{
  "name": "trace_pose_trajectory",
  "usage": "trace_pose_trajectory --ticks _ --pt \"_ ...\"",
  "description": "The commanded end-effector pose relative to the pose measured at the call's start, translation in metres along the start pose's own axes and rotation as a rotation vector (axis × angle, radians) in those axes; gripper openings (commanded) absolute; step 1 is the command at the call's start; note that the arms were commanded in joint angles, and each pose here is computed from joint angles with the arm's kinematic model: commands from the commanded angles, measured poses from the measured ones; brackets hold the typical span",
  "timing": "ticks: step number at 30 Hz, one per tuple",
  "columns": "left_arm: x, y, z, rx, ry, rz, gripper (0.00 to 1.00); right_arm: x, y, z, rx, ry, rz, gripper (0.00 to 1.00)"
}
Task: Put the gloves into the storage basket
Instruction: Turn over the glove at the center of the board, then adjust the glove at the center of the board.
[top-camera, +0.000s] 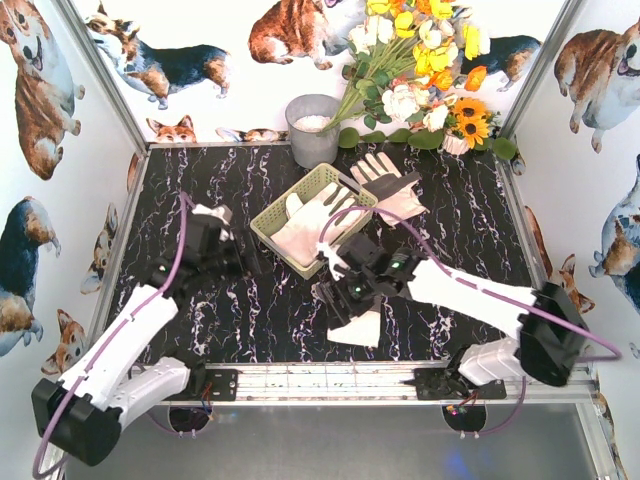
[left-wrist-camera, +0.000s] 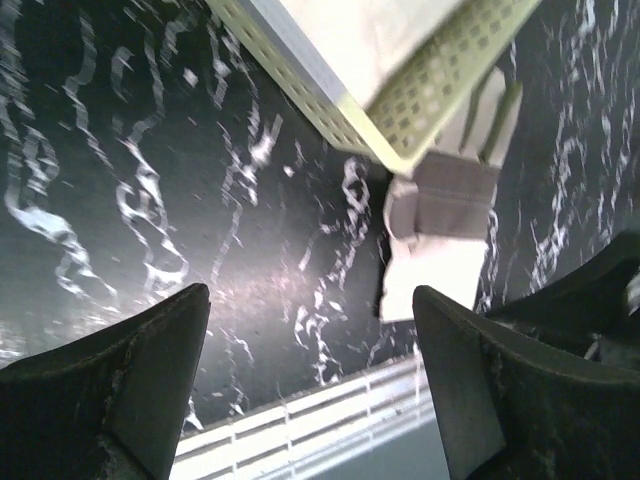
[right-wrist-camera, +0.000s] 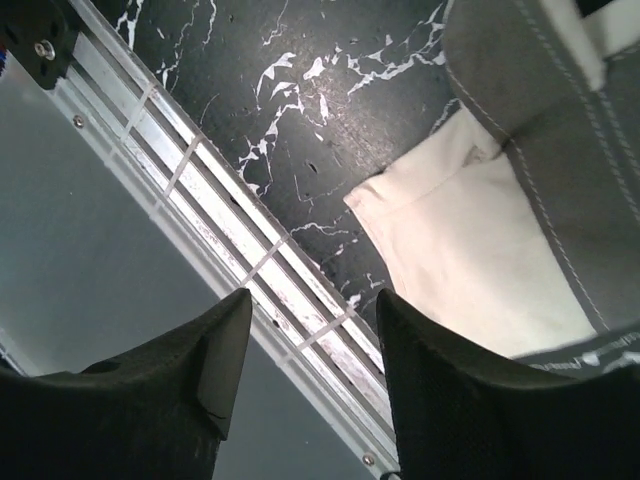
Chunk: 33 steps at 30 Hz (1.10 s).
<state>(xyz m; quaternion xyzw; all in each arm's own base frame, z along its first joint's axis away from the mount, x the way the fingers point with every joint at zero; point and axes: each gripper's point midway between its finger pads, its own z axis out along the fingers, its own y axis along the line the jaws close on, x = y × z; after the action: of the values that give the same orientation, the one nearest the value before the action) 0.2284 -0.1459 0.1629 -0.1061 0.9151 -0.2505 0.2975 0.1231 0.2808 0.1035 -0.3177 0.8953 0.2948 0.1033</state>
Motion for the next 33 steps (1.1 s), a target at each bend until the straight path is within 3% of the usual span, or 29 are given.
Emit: trace_pose_trajectory --ticks 1,4,8,14,18,26,33 --pt "0.022 -0.032 0.009 0.095 0.012 -0.048 0.76 -0.026 -0.001 -0.051 0.113 -0.148 -0.015 0.57" --pt "0.056 -0.048 0.027 0.124 0.056 -0.042 0.75 -0.027 -0.02 -0.074 0.196 -0.198 0.048 0.59" --pt "0.069 -0.065 0.043 0.124 0.037 -0.057 0.71 -0.022 -0.048 -0.092 0.219 -0.286 0.233 0.59" --pt "0.076 -0.089 0.076 0.25 0.031 -0.152 0.69 -0.021 -0.079 -0.09 0.121 -0.425 0.472 0.59" --pt "0.081 -0.09 0.097 0.231 0.049 -0.172 0.64 -0.016 -0.107 -0.083 0.063 -0.474 0.65 0.58" --pt "0.097 -0.082 0.123 0.209 0.087 -0.216 0.48 -0.006 -0.14 -0.066 -0.052 -0.437 0.78 0.59" --pt "0.103 -0.075 0.13 0.184 0.092 -0.22 0.42 -0.001 -0.151 -0.042 -0.123 -0.269 0.783 0.56"
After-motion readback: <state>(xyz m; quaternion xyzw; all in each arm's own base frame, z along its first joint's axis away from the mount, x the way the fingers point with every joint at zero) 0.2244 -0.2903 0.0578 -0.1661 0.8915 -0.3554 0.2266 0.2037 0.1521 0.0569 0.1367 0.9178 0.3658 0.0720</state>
